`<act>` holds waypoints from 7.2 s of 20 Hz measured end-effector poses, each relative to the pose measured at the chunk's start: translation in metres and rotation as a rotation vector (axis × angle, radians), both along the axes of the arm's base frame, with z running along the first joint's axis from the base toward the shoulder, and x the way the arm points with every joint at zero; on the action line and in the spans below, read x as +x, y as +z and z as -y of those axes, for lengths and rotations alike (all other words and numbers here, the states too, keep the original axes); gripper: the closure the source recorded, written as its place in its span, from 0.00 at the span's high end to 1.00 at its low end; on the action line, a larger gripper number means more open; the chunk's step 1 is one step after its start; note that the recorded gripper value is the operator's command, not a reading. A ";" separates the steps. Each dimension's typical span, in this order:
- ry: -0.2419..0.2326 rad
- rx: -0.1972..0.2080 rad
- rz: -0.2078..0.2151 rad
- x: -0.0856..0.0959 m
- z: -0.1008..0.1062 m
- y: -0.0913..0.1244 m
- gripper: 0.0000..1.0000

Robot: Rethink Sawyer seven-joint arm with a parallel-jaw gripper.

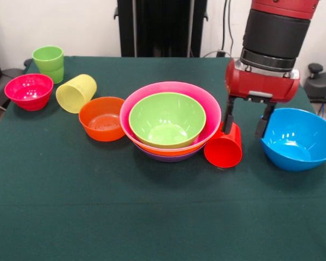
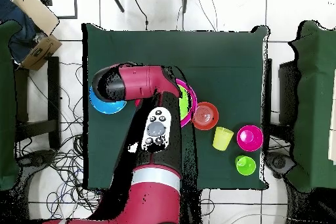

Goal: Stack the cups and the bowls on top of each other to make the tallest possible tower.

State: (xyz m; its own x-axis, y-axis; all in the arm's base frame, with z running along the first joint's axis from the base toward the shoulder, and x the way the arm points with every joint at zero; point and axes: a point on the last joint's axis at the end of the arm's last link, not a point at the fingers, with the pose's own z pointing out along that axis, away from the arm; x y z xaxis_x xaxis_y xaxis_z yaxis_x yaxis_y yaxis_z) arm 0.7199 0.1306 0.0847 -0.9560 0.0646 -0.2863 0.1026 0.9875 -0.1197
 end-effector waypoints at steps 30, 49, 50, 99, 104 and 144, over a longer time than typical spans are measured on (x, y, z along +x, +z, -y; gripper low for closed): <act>0.051 -0.036 0.062 -0.004 -0.021 0.004 1.00; 0.064 -0.045 0.077 -0.016 -0.022 -0.017 1.00; 0.065 -0.045 0.069 -0.018 -0.022 -0.022 1.00; 0.086 -0.137 -0.239 -0.032 -0.070 -0.017 1.00; 0.101 -0.141 -0.223 -0.029 -0.080 -0.013 1.00; 0.129 -0.359 -0.366 -0.051 -0.067 0.019 1.00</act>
State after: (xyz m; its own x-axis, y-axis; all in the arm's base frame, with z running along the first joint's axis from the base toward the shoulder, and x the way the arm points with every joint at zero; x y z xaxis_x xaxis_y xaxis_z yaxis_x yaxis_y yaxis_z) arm 0.6693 0.1978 0.1038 -0.9912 -0.1005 0.0856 -0.1287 0.8797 -0.4577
